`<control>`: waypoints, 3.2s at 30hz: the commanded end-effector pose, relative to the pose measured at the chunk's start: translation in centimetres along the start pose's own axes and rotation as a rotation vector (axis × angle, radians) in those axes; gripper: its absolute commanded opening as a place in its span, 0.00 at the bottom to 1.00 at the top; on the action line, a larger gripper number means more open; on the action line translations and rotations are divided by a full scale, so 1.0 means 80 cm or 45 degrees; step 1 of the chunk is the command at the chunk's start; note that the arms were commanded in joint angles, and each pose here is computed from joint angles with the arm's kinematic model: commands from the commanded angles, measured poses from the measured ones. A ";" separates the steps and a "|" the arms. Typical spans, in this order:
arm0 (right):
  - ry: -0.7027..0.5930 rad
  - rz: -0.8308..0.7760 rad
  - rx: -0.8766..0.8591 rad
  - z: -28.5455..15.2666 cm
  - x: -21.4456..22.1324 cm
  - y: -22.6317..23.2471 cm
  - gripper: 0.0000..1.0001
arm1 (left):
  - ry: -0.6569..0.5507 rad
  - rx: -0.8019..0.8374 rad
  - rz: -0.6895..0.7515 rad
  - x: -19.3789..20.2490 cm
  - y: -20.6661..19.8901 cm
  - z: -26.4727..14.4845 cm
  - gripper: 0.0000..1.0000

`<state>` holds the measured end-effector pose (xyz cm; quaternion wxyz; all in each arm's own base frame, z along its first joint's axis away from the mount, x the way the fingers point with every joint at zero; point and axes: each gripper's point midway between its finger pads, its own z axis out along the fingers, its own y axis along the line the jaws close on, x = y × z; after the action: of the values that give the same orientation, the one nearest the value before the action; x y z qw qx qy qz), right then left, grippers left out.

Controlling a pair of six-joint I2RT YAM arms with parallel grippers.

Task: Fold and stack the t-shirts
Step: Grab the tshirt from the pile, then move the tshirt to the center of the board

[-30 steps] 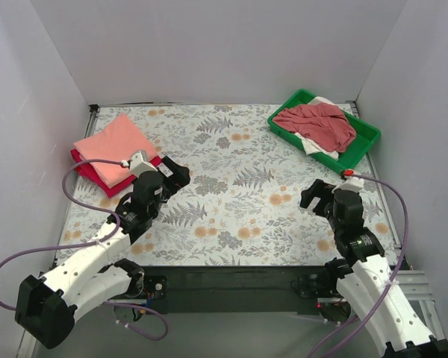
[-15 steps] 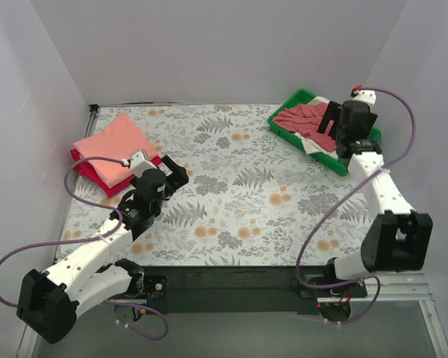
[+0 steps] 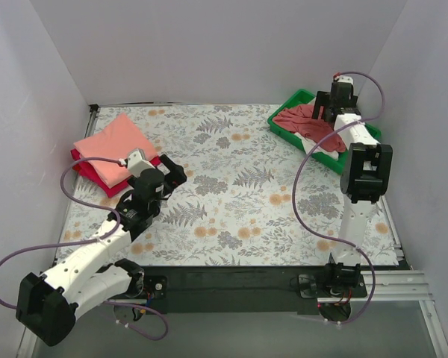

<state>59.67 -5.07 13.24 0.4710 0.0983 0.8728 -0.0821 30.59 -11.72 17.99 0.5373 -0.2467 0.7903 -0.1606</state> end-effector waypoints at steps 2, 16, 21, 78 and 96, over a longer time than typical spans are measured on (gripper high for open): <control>-0.061 0.018 -0.022 0.033 -0.025 0.000 0.96 | -0.113 0.010 -0.048 -0.031 -0.005 -0.009 0.98; -0.126 0.045 -0.071 0.049 -0.048 0.011 0.17 | -0.072 0.002 -0.020 -0.017 -0.005 0.001 0.98; -0.231 0.029 -0.082 0.008 -0.100 0.006 0.08 | -0.066 0.041 -0.015 -0.017 -0.011 -0.002 0.98; -0.239 0.177 -0.825 -0.390 0.085 0.235 0.08 | 0.436 0.245 -0.156 0.083 -0.006 -0.067 0.98; -0.143 0.277 -0.268 -0.368 0.197 0.084 0.98 | 0.971 0.328 0.011 0.239 -0.032 -0.059 0.96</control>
<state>32.88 13.32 18.97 0.5382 0.0682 0.8375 0.0646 19.57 -22.43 5.38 0.2183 -0.1206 0.9095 -0.3327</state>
